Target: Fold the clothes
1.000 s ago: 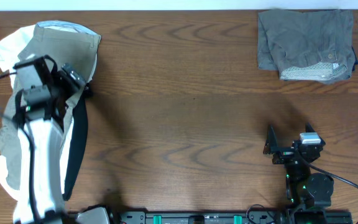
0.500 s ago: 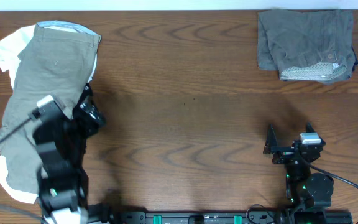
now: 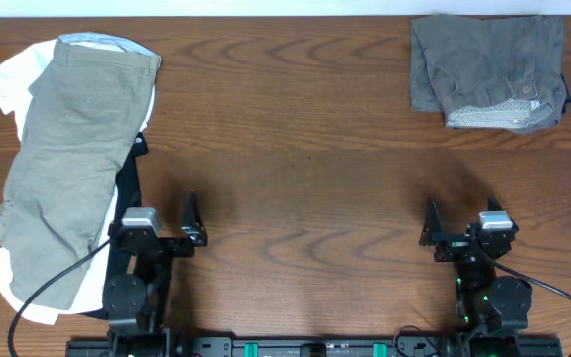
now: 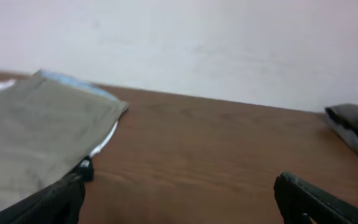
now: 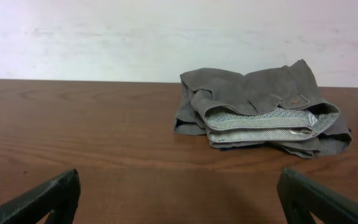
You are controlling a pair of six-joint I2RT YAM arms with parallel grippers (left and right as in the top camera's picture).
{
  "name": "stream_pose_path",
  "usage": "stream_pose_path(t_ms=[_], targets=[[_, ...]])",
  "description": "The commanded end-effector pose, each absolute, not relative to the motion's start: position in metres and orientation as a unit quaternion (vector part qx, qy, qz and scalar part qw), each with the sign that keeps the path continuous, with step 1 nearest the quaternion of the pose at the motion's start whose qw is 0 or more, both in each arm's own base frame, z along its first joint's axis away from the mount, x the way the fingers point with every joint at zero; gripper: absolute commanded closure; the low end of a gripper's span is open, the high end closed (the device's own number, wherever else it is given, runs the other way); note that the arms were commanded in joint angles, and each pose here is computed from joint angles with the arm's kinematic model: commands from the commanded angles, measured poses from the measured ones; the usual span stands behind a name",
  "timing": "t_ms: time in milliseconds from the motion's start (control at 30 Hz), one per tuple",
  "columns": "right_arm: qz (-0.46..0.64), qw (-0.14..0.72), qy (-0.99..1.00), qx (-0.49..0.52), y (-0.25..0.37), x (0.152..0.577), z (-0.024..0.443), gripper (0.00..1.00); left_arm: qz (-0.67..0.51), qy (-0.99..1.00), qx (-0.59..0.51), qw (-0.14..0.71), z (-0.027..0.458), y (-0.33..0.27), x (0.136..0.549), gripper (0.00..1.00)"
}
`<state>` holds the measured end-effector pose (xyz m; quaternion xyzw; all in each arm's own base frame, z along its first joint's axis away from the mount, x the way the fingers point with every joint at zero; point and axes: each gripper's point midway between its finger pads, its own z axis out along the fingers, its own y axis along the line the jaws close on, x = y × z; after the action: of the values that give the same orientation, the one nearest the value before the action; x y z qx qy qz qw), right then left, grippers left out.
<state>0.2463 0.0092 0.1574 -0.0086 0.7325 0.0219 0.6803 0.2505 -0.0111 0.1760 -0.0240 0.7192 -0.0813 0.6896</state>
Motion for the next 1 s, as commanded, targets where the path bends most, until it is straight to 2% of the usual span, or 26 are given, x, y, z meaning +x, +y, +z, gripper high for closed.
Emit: stream_pose_path(t_ms=[0,333,567,967], targets=[[0.021,0.680,0.733,0.002,0.006,0.246,0.157,0.01,-0.041,0.698,0.014,0.715,0.186,-0.012,0.247,0.02],[0.021,0.680,0.733,0.002,0.006,0.246,0.157,0.01,-0.033,0.709,0.004,0.705,0.173,-0.008,0.247,0.02],[0.021,0.680,0.733,0.002,0.006,0.246,0.157,0.01,-0.030,0.758,-0.003,0.652,0.138,-0.006,0.244,0.02],[0.021,0.680,0.733,0.002,0.006,0.246,0.157,0.01,-0.014,0.758,-0.017,0.652,0.138,0.001,0.244,0.02]])
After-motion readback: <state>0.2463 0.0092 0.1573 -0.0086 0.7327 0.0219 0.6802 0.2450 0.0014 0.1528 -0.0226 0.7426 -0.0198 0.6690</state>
